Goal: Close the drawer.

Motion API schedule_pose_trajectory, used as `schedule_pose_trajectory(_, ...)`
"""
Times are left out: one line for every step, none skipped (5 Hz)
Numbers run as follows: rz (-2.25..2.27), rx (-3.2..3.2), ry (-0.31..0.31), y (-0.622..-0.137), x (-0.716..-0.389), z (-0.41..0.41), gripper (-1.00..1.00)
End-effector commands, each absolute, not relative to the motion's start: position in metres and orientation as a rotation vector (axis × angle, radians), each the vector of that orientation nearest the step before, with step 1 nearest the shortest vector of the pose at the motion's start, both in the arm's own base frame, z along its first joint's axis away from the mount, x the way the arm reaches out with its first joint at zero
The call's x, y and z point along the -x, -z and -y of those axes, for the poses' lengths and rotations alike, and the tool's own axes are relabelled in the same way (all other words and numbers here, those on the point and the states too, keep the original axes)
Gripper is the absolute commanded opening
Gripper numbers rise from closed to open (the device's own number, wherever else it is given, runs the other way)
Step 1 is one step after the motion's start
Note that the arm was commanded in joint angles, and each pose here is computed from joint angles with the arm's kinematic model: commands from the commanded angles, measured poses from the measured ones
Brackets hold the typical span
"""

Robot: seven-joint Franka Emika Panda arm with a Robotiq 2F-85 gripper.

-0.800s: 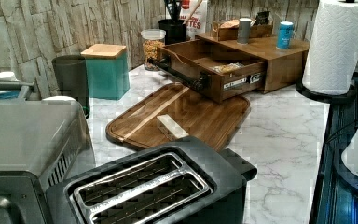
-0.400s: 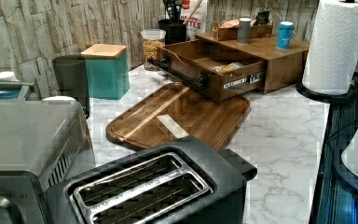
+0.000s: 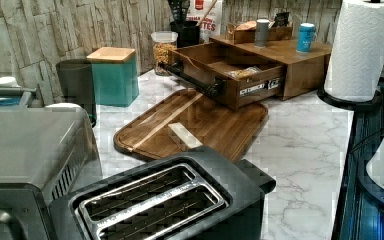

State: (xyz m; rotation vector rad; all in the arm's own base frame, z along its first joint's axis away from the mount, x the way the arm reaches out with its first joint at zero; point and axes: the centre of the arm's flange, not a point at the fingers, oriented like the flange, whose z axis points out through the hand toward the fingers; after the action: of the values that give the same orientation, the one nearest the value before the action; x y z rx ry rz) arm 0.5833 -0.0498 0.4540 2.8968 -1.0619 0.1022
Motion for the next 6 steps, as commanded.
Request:
schedule_pose_trajectory(0.784, -2.928, -0.101, -0.401, -0.600, 0.027, -1.00)
schedule_pose_trajectory(0.761, -2.926, -0.131, -0.396, -0.625, 0.026, -1.00)
schedule_pose_trajectory(0.767, -2.919, -0.167, -0.393, -0.633, 0.026, -1.00)
schedule_pose_trajectory(0.766, -2.905, -0.245, -0.379, -0.639, 0.027, -1.00)
schedule_pose_trajectory(0.779, -2.891, -0.259, -0.366, -0.648, 0.038, -1.00)
schedule_pose_trajectory(0.808, -2.880, -0.255, -0.352, -0.657, 0.053, -1.00)
